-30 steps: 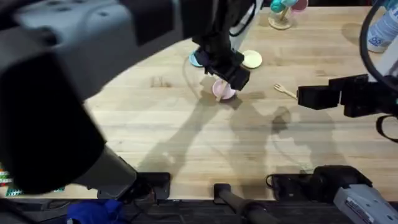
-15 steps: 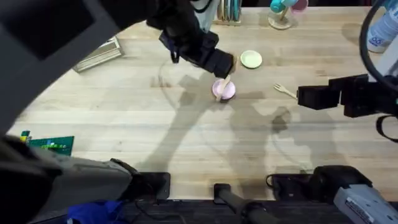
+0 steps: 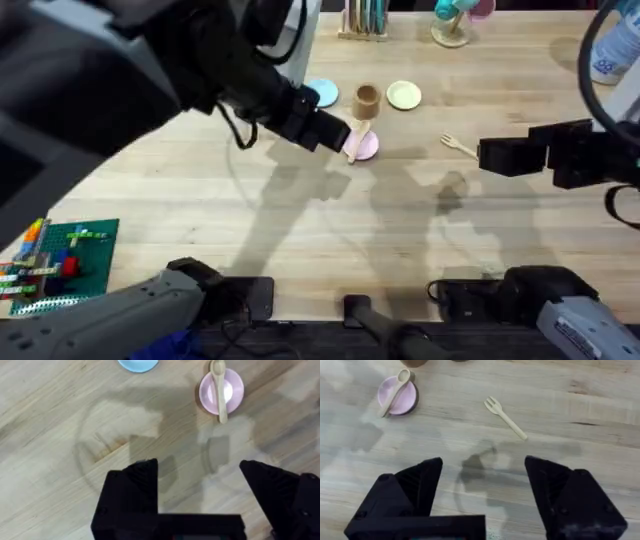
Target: Pick up a utensil and set it on the pink plate, then put the other utensil in the container.
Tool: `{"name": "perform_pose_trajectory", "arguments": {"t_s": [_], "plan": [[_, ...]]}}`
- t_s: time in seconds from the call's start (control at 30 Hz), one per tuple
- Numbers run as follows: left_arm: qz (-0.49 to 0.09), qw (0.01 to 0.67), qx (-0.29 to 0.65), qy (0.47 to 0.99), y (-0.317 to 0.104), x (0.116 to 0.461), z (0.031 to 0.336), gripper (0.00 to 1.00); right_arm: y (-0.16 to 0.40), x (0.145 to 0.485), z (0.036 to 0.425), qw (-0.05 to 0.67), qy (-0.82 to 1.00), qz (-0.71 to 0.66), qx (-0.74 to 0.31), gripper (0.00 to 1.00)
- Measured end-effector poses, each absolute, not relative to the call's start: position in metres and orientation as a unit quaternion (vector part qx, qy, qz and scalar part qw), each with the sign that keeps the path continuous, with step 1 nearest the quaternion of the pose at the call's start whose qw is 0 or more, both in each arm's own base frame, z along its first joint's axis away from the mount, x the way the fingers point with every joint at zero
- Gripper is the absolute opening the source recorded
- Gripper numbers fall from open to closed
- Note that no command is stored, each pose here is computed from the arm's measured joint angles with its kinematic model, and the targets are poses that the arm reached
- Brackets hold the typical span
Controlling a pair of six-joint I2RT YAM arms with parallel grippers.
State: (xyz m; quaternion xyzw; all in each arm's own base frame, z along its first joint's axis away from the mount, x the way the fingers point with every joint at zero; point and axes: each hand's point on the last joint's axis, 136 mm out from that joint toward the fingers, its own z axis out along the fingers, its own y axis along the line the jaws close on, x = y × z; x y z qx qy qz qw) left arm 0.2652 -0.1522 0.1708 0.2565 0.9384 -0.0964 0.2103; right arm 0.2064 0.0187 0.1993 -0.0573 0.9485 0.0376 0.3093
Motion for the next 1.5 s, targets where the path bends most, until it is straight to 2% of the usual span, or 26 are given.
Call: {"name": "perform_pose_trajectory", "arguments": {"t_s": [0.27, 0.53, 0.97, 1.2, 1.4, 1.5], "plan": [[-0.11, 0.256, 0.256, 0.926, -0.151, 0.259, 0.182, 0.995, 0.019, 0.206, 0.199, 0.309, 0.948, 0.038, -0.057, 0.997], [-0.138, 0.288, 0.258, 0.912, -0.152, 0.244, 0.173, 0.995, 0.019, 0.206, 0.199, 0.309, 0.948, 0.038, -0.057, 0.997], [-0.153, 0.335, 0.262, 0.892, -0.152, 0.24, 0.179, 0.996, 0.019, 0.206, 0.199, 0.309, 0.948, 0.038, -0.057, 0.998], [-0.156, 0.348, 0.263, 0.886, -0.155, 0.245, 0.171, 0.996, 0.019, 0.206, 0.199, 0.309, 0.948, 0.038, -0.057, 0.998], [-0.162, 0.383, 0.263, 0.871, -0.162, 0.259, 0.183, 0.996, 0.019, 0.206, 0.199, 0.309, 0.948, 0.038, -0.057, 0.998], [-0.16, 0.373, 0.263, 0.876, -0.163, 0.261, 0.176, 0.995, 0.019, 0.206, 0.199, 0.309, 0.948, 0.038, -0.057, 0.998]]}}
